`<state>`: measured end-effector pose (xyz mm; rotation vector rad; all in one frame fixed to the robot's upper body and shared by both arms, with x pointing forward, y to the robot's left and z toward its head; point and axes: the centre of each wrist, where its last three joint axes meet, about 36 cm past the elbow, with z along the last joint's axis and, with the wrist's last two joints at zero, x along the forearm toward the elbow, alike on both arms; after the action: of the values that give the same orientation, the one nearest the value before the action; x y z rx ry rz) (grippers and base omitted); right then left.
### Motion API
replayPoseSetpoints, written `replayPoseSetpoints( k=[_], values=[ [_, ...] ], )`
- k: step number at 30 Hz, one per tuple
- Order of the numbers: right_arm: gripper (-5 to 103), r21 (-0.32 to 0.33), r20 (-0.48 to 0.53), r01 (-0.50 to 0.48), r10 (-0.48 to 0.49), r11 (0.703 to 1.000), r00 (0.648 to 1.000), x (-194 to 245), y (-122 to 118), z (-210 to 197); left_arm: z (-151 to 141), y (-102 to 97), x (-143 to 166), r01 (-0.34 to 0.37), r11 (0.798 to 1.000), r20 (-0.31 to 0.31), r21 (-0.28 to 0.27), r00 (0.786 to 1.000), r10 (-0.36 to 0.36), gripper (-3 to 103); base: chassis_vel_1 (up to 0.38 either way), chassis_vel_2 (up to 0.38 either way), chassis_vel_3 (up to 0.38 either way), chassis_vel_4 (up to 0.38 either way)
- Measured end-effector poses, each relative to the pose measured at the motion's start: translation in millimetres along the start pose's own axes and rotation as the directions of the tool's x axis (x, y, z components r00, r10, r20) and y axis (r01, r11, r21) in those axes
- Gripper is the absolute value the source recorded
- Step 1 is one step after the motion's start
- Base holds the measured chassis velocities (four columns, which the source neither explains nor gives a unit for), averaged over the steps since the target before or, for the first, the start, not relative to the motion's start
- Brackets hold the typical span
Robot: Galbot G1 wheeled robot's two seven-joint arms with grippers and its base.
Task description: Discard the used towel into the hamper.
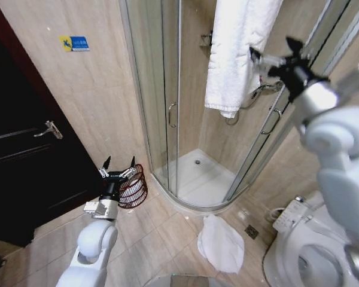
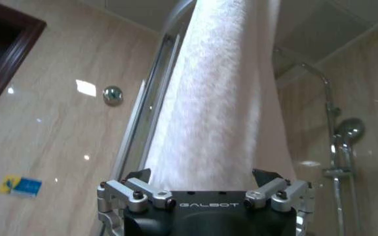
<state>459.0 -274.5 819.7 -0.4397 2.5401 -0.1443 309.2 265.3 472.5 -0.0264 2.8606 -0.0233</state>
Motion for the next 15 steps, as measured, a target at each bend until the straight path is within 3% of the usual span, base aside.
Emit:
replayPoseSetpoints(
  k=[5, 15],
  values=[
    [100, -0.03, 0.019, -0.009, 0.009, 1.0, 1.0, -37, 13, -18, -9, 1.9, -1, 0.001, 1.0, 0.003, -0.001, 1.0, -0.001, 100, 0.0, 0.0, 0.0, 0.0],
    [101, -0.055, -0.014, -0.083, 0.082, 0.995, 0.997, -68, 23, -8, -11, 5.0, 0, 0.005, 1.0, 0.016, 0.001, 1.0, -0.005, 100, 0.0, 0.0, 0.0, 0.0]
  ],
)
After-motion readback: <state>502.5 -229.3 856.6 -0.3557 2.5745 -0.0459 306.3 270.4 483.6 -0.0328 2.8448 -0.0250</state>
